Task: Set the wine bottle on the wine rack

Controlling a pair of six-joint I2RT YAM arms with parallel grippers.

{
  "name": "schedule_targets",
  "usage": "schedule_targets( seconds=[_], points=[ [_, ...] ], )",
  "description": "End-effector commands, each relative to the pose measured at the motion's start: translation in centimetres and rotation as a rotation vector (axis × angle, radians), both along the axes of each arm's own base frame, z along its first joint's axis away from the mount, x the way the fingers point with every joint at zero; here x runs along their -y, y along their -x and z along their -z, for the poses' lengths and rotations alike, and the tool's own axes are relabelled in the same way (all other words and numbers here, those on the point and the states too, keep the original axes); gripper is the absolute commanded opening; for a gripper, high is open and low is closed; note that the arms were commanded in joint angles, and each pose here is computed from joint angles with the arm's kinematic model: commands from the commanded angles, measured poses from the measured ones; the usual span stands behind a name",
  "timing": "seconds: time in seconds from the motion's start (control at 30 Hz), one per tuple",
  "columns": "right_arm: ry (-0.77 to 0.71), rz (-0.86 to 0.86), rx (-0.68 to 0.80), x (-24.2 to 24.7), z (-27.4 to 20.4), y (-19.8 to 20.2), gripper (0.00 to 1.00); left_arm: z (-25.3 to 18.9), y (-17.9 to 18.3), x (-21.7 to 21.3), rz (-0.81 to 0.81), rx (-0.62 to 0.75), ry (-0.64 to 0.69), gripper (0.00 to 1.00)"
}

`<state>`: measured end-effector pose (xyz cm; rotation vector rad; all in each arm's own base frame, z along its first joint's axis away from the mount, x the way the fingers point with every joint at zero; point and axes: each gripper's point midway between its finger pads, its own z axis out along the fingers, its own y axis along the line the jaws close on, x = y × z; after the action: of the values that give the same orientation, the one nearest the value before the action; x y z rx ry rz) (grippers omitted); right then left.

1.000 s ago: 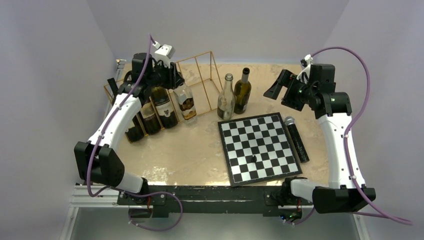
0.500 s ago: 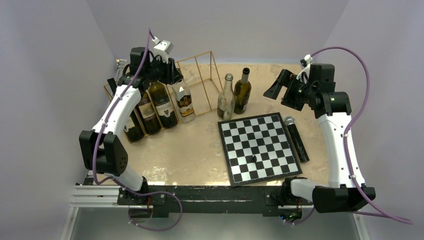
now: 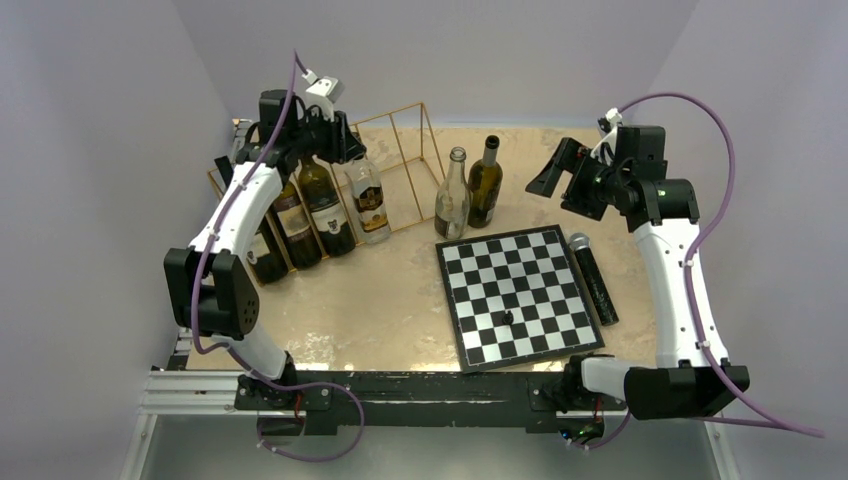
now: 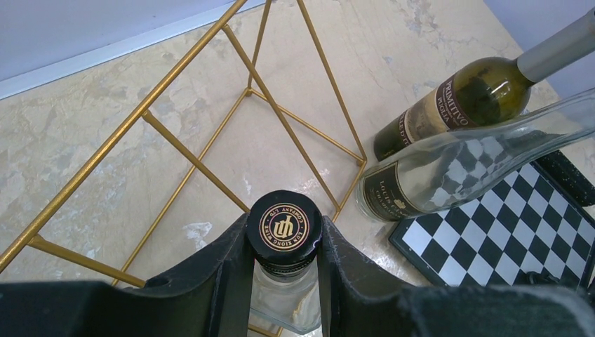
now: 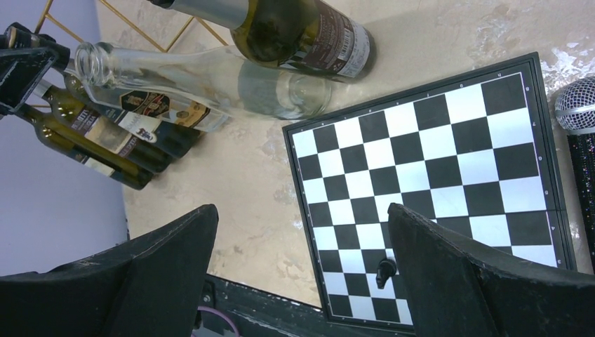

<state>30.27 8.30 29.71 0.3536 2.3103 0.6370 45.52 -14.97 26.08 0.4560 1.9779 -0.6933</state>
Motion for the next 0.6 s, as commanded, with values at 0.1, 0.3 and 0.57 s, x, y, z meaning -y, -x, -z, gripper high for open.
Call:
schedule_targets(
  seconds=[0.1,0.3,0.57],
  points=[
    [0.008,0.005,0.057,0.2,-1.8,-0.4,0.96,1.0,-0.5,-0.6,-0.064,-0.048,0.000,0.22],
    [0.015,0.005,0.050,0.3,-1.5,-0.3,0.96,2.0,-0.9,-1.2,-0.099,-0.071,-0.021,0.30],
    [0.012,0.009,0.053,0.3,-1.7,-0.3,0.96,3.4,-1.9,-1.6,-0.141,-0.098,-0.030,0.47]
  ],
)
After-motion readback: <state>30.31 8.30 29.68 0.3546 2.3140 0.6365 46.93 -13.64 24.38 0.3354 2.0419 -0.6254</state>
